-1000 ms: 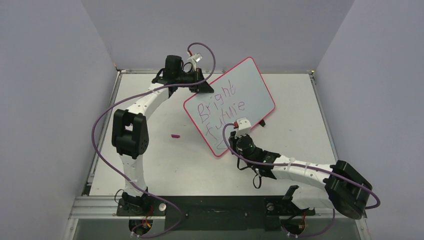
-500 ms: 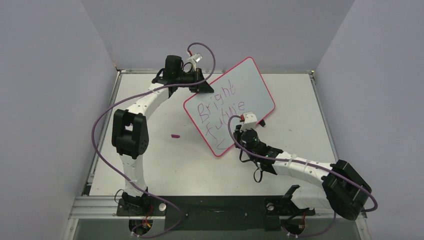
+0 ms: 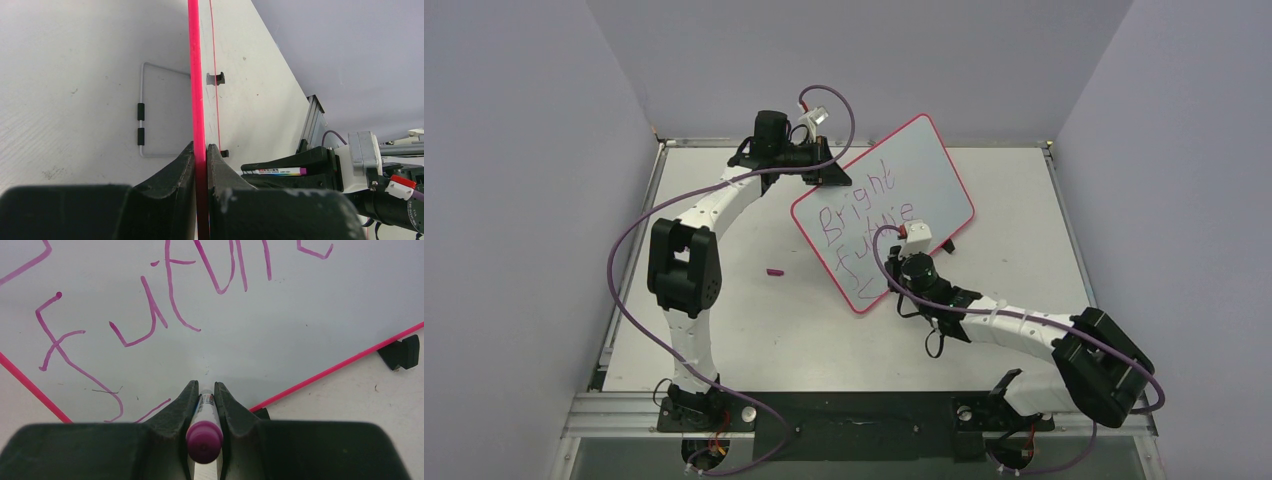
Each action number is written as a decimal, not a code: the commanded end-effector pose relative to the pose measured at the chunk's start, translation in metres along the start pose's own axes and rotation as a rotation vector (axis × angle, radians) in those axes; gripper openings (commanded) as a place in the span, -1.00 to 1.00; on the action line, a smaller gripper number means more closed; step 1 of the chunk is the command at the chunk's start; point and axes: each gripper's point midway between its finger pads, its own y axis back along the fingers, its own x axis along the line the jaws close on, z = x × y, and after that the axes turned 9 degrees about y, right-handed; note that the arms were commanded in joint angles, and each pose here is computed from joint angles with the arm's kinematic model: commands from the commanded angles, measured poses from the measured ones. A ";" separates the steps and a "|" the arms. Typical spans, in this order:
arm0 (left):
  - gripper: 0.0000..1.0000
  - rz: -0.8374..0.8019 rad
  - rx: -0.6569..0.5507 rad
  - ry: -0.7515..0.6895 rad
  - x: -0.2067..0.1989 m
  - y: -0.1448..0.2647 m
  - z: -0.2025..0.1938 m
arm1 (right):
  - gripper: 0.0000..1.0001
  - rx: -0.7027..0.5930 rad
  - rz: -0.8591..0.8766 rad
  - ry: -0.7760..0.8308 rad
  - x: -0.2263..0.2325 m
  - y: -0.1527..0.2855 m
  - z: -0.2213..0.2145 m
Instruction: Write a sentence on the whiteboard
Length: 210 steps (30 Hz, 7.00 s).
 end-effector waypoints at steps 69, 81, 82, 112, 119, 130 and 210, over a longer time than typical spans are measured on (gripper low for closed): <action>-1.00 -0.093 -0.073 -0.175 -0.050 0.019 0.023 | -1.00 0.013 -0.049 -0.002 0.002 -0.003 -0.002; -1.00 -0.094 -0.073 -0.173 -0.050 0.018 0.023 | -1.00 0.032 -0.065 -0.004 -0.004 0.001 -0.014; -1.00 -0.094 -0.073 -0.173 -0.050 0.018 0.023 | -1.00 0.027 -0.066 -0.006 -0.004 0.002 -0.011; -1.00 -0.095 -0.074 -0.171 -0.049 0.018 0.023 | -1.00 -0.099 -0.091 -0.065 -0.016 -0.022 0.068; -1.00 -0.095 -0.074 -0.172 -0.049 0.017 0.023 | -1.00 -0.073 -0.088 -0.065 -0.015 -0.025 0.053; -1.00 -0.094 -0.075 -0.171 -0.049 0.018 0.024 | -1.00 -0.039 -0.086 -0.088 -0.019 -0.016 0.026; -1.00 -0.099 -0.076 -0.169 -0.050 0.017 0.024 | -1.00 0.014 -0.152 -0.170 -0.046 -0.016 -0.005</action>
